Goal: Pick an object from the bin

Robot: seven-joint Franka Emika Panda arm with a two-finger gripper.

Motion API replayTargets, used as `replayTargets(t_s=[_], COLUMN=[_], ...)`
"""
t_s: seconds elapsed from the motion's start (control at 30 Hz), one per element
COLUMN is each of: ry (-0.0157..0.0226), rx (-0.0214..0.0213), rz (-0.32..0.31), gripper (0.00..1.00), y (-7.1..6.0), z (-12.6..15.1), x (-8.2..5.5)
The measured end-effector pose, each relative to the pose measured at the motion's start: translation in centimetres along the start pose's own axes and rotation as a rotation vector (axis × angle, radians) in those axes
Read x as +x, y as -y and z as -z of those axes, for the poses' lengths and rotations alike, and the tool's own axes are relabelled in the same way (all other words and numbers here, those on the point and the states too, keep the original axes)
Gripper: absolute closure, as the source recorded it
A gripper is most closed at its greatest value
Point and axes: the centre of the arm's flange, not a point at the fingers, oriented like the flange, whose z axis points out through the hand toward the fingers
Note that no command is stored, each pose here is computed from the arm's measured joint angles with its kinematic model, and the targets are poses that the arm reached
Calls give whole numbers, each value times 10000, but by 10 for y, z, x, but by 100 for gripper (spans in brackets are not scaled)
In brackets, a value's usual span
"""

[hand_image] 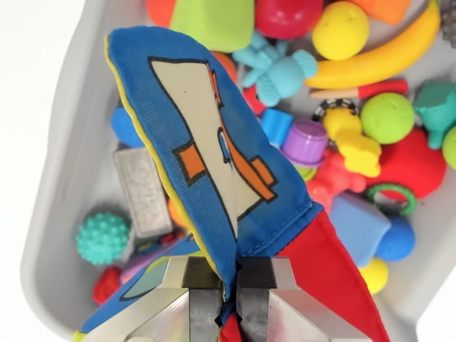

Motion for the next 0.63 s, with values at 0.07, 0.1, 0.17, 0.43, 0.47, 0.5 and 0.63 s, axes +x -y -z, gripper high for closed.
replayTargets(t_s=[0.07,0.1,0.17,0.43,0.47,0.5,0.63], ry=[-1,-1,1,-4,-4,-4,-4], rx=[-2,-2,1,-10,-10,-10,-11], rz=[0,0,0,0,0,0,0], gripper=[100,100,100,100,100,100,100], y=[0,0,0,0,0,0,0], z=[1,1,1,1,1,1,1], x=[0,0,0,0,0,0,0])
